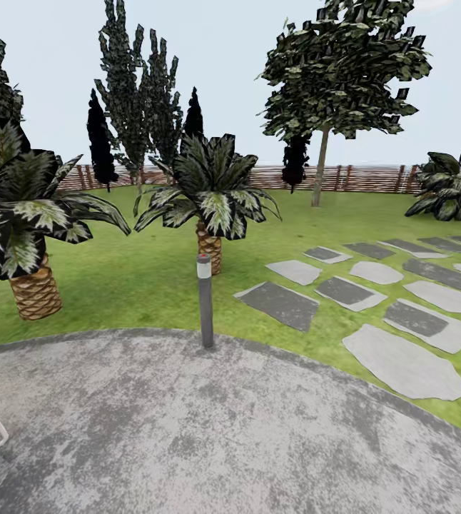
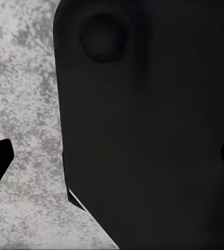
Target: Pick up the pesticide atomizer in the garden and spray insectifuge to fully cover both potted plants in the garden.
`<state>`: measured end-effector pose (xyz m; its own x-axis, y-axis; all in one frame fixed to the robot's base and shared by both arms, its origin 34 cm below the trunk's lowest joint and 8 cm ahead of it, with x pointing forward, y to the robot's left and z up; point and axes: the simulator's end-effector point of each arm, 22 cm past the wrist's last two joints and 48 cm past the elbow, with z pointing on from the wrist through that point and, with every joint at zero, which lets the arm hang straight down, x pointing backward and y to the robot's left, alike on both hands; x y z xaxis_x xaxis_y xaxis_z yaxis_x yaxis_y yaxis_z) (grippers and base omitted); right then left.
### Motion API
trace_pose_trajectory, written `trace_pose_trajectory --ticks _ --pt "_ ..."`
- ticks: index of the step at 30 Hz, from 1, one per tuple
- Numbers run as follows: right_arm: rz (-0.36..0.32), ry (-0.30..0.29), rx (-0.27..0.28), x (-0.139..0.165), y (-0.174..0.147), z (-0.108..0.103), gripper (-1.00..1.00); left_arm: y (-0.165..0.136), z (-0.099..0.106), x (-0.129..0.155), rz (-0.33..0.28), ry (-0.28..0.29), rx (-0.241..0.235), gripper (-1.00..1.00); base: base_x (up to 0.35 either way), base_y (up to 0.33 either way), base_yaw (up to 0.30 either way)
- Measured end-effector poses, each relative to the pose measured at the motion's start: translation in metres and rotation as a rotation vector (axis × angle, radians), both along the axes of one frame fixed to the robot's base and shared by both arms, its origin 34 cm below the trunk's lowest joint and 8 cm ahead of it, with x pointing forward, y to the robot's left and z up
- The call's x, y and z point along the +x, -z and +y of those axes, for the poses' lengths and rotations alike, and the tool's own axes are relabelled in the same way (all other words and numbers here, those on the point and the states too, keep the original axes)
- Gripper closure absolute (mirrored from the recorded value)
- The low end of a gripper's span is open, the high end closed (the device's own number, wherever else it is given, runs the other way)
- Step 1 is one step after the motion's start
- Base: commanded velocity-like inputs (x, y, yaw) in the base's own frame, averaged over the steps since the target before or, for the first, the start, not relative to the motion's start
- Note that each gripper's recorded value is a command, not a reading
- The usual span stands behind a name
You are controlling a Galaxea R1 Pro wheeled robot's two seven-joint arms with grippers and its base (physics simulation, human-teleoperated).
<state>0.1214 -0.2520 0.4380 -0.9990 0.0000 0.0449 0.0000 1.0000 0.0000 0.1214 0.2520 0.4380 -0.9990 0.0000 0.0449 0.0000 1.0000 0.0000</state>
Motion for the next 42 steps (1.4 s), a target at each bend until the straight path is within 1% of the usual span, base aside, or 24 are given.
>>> trace_pose_trajectory --ticks 3,6,10,13,16,19,21,29,35,36,37,38,39,40,41,42 --pt "-0.015 -0.003 0.011 0.006 0.000 0.010 -1.00 0.000 -0.001 0.000 0.000 0.005 -0.003 -1.00 0.000 0.000 0.000" --pt "-0.013 -0.003 0.012 0.006 0.000 0.011 -1.00 0.000 -0.002 0.000 -0.001 0.005 -0.004 -1.00 0.000 0.000 0.000" --pt "-0.046 -0.003 0.033 0.025 0.000 0.028 -1.00 0.000 -0.003 0.001 -0.002 0.004 -0.005 -1.00 0.000 0.000 0.000" --pt "-0.067 -0.001 0.036 0.036 0.000 0.030 -1.00 0.000 -0.002 0.001 -0.004 0.007 -0.004 -1.00 0.000 0.000 0.000" --pt "-0.083 -0.001 0.032 0.043 0.000 0.028 -1.00 0.000 -0.001 0.002 -0.007 0.009 -0.003 -1.00 0.000 0.000 0.000" --pt "-0.116 -0.001 0.023 0.055 -0.001 0.021 -1.00 0.000 -0.001 0.012 -0.034 0.011 -0.002 -1.00 0.000 0.000 0.000" --pt "-0.138 -0.003 0.011 0.062 -0.001 0.012 -1.00 0.000 0.003 0.022 -0.057 0.014 0.003 -1.00 0.000 0.000 0.000" --pt "-0.228 -0.005 -0.034 0.094 -0.005 -0.023 -1.00 -0.002 0.039 0.060 -0.155 0.013 0.048 -1.00 0.000 0.000 0.000" --pt "-0.296 -0.010 -0.067 0.118 -0.010 -0.050 -1.00 -0.008 0.065 0.110 -0.257 0.013 0.082 -1.00 0.000 0.000 0.000" --pt "-0.589 -0.033 -0.116 0.185 -0.040 -0.087 -1.00 -0.029 0.065 0.188 -0.499 0.022 0.083 -1.00 0.000 0.000 0.000" --pt "-0.774 -0.048 -0.127 0.260 -0.076 -0.092 -1.00 -0.046 0.065 0.247 -0.596 0.020 0.085 -1.00 0.000 0.000 0.000" --pt "-0.833 -0.054 -0.126 0.284 -0.090 -0.091 -1.00 -0.046 0.065 0.245 -0.597 0.020 0.084 -1.00 0.000 0.000 0.000" --pt "-0.860 -0.054 -0.128 0.296 -0.098 -0.092 -1.00 -0.052 0.063 0.263 -0.630 0.019 0.082 -1.00 0.000 0.000 0.000" --pt "-0.899 -0.054 -0.129 0.316 -0.108 -0.092 -1.00 -0.063 0.060 0.291 -0.681 0.019 0.079 -1.00 0.000 0.000 0.000" --pt "-0.913 -0.054 -0.130 0.324 -0.112 -0.092 -1.00 -0.067 0.059 0.300 -0.698 0.019 0.078 -1.00 0.000 0.000 0.000" --pt "-0.937 -0.054 -0.131 0.339 -0.120 -0.092 -1.00 -0.075 0.058 0.316 -0.729 0.020 0.078 -1.00 0.000 0.000 0.000"
